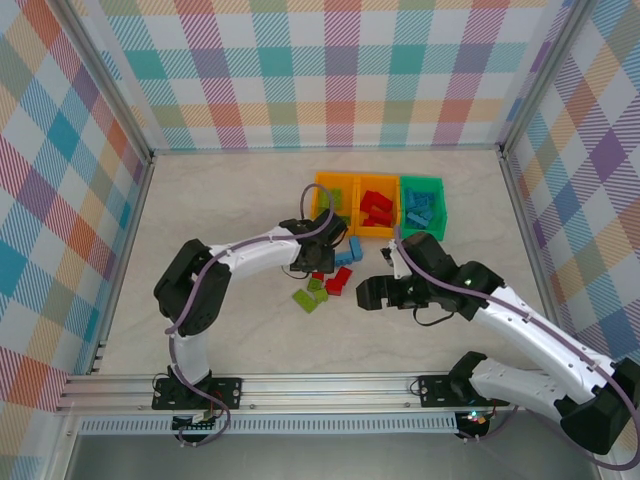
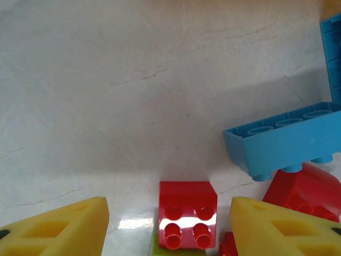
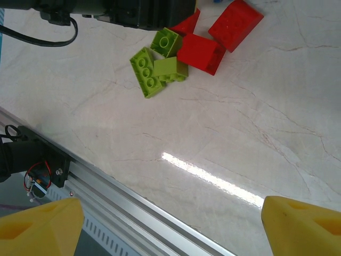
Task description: Sort the legos into containers by color
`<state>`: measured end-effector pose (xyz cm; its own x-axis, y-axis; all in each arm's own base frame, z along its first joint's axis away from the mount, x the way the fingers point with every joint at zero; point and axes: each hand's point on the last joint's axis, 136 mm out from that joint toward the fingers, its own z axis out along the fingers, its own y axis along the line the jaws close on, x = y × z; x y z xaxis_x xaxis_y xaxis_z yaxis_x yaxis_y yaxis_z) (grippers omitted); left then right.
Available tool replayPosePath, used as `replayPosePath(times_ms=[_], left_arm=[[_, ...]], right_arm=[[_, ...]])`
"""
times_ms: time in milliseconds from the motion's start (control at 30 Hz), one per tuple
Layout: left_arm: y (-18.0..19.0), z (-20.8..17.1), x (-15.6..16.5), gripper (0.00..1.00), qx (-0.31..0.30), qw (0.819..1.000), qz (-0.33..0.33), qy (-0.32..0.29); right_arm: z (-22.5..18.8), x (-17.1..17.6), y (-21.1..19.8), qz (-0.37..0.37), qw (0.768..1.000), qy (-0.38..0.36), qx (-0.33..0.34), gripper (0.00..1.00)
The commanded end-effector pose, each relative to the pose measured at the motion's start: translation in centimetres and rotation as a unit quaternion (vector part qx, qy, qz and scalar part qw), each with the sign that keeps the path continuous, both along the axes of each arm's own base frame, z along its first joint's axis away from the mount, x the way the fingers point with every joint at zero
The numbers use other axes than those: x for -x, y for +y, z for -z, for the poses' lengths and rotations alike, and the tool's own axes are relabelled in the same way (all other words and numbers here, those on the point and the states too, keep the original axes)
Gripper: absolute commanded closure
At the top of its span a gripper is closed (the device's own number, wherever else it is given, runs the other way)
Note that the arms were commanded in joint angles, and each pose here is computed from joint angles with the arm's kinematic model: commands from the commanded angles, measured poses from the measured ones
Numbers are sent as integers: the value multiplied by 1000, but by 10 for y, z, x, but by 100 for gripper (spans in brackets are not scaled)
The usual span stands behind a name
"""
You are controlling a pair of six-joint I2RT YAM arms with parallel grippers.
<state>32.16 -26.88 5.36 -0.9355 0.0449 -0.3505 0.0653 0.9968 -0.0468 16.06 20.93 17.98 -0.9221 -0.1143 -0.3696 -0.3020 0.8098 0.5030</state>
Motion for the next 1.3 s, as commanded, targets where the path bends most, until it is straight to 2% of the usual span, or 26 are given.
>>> replayPosePath(times_ms=[0,233,400,500,600,700,800,867,967,1167,1267], left_arm=[[-10,6,1,38,12,1000,3,16],[-14,25,6,48,8,999,16,44],[-10,31,8,63,3,999,14,49],[-12,21,7,72,15,999,16,39],[-18,-8,3,75,46,999,26,4],[-35,-60,-2,76,94,993,54,-56],[-59,-116,-13,78,138,979,83,-126],[-79,-145,-27,79,159,967,100,-174],[-105,-165,-59,79,168,954,106,-227],[-153,-157,-131,77,139,942,128,-279],[-166,-145,-159,76,139,940,128,-283]], right_arm=[[4,3,-6,6,1000,3,15,12],[5,2,-5,8,1000,4,13,10],[2,2,-5,11,1000,2,10,8],[-3,-1,-4,13,1000,-10,1,7],[-11,-7,-4,24,999,-33,-10,7],[-21,-24,-14,73,994,-83,-16,5],[-39,-40,-25,115,981,-153,-34,4],[-52,-48,-33,140,970,-191,-46,3],[-63,-54,-39,164,959,-223,-61,3],[-69,-50,-42,169,958,-218,-71,0],[-66,-43,-46,171,961,-204,-69,0]])
